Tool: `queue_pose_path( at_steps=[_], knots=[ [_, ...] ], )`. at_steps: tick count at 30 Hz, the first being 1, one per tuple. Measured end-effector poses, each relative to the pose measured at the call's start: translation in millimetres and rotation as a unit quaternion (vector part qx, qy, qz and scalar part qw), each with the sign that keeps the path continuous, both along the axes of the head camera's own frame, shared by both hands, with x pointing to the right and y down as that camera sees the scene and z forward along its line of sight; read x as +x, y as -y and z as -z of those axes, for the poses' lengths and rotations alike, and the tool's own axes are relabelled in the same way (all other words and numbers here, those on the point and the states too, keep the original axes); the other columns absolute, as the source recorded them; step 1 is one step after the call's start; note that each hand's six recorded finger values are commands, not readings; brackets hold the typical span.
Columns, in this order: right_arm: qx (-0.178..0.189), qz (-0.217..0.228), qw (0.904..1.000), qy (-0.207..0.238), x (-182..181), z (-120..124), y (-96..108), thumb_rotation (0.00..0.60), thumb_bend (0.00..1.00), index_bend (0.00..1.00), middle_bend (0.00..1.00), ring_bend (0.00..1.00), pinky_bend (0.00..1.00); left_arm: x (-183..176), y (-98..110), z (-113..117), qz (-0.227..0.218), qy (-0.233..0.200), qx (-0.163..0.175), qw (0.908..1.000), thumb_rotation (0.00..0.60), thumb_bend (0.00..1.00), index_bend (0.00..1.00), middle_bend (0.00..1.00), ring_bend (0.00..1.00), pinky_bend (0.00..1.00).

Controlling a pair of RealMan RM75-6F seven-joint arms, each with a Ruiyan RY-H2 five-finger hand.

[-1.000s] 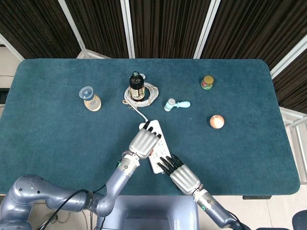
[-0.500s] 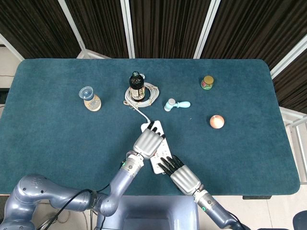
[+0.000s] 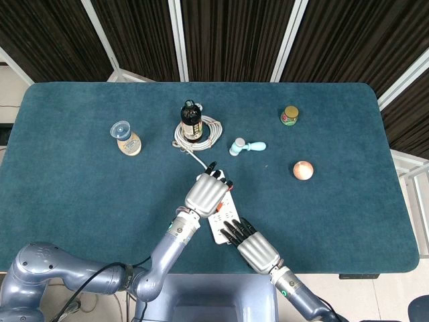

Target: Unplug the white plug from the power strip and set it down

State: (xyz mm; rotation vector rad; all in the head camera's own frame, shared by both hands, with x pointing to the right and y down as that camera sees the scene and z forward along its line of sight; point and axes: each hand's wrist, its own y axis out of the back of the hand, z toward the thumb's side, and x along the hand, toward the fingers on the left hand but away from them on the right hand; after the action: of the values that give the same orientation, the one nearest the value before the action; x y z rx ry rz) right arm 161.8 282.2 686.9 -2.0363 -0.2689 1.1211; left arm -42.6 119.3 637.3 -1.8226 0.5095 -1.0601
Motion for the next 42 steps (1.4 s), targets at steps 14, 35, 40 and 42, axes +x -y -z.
queue_pose_path(
  at_steps=[14, 35, 40, 42],
  knots=[
    [0.064, -0.043, 0.9967, 0.023, -0.8, 22.0, 42.2, 0.6, 0.71, 0.0, 0.0, 0.0, 0.0, -37.3, 18.3, 0.4, 0.019, 0.018, 0.017, 0.9995, 0.6, 0.39, 0.64, 0.74, 0.27, 0.13],
    [0.141, -0.15, 0.9784, 0.021, 55.4, 66.8, 105.0, 0.6, 0.7, 0.0, 0.0, 0.0, 0.0, -140.7, 21.8, -57.8, 0.076, 0.124, -0.023, 0.989, 0.6, 0.04, 0.19, 0.21, 0.1, 0.01],
    [0.152, -0.158, 0.9755, 0.017, 62.3, 72.7, 109.0, 0.6, 0.69, 0.0, 0.0, 0.0, 0.0, -147.6, 30.2, -48.2, 0.097, 0.106, -0.015, 0.9895, 0.6, 0.03, 0.15, 0.18, 0.09, 0.0],
    [0.156, -0.161, 0.9744, 0.014, 66.0, 75.3, 110.3, 0.6, 0.69, 0.0, 0.0, 0.0, 0.0, -150.2, 33.9, -41.7, 0.104, 0.096, -0.01, 0.9898, 0.6, 0.03, 0.15, 0.18, 0.09, 0.0]
  ],
)
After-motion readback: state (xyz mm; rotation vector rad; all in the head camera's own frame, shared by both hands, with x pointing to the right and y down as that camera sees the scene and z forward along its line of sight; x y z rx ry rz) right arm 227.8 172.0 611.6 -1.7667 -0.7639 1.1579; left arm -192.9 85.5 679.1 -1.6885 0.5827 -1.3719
